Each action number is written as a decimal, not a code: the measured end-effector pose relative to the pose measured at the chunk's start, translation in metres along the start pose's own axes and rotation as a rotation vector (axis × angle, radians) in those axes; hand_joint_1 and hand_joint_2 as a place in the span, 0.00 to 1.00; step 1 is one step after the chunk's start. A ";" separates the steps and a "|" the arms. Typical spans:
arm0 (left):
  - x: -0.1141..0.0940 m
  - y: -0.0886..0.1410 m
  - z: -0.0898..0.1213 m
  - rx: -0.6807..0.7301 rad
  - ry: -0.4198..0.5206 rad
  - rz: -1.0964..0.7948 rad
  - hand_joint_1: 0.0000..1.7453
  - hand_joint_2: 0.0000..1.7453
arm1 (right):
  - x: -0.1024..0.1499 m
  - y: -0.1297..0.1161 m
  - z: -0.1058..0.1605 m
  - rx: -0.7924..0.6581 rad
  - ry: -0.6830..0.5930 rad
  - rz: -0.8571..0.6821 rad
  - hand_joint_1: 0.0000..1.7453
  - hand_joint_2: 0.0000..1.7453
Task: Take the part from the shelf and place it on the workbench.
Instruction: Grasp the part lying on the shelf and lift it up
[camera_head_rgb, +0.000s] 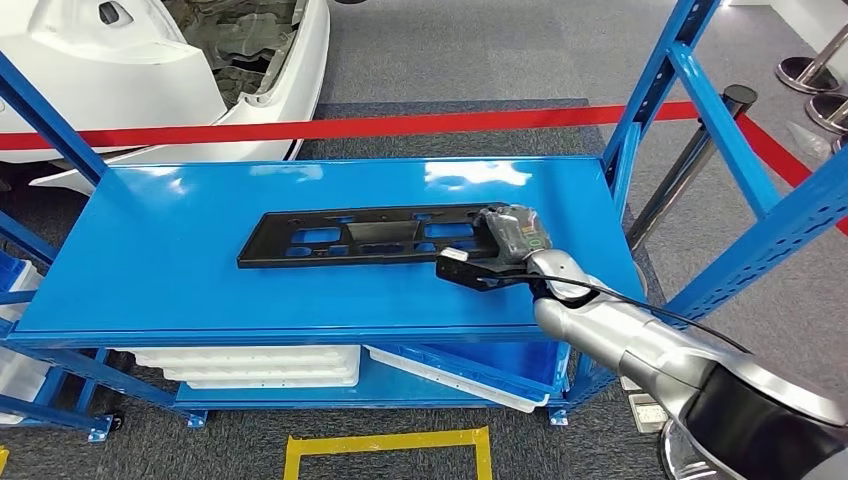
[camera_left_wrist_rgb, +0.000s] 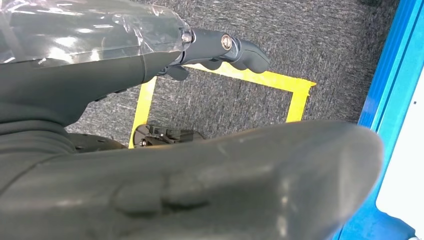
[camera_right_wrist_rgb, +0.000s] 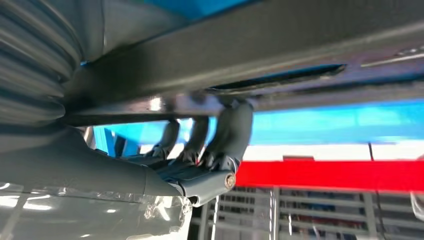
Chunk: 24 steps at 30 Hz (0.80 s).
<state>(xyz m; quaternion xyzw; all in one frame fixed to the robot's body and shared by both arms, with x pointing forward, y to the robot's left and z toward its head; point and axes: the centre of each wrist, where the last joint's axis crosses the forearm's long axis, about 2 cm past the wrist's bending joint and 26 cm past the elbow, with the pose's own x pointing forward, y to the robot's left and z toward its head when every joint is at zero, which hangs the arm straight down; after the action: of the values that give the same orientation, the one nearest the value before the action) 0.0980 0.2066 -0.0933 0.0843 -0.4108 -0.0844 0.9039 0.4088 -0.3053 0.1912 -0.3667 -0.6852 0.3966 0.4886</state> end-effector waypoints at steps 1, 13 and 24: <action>0.000 0.000 0.000 0.001 0.000 0.000 0.00 0.00 | 0.000 -0.001 -0.001 -0.007 -0.003 0.002 1.00 1.00; 0.000 0.000 0.000 0.011 0.000 -0.007 0.00 0.00 | 0.002 -0.006 -0.007 -0.031 -0.033 0.004 1.00 1.00; -0.001 0.000 0.000 0.011 0.002 -0.008 0.00 0.00 | 0.004 -0.006 -0.007 -0.032 -0.042 0.022 1.00 1.00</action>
<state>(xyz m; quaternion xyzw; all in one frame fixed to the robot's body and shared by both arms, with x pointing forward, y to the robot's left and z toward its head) 0.0973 0.2069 -0.0933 0.0910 -0.4101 -0.0855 0.9034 0.4139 -0.3029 0.2000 -0.3736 -0.6975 0.3985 0.4639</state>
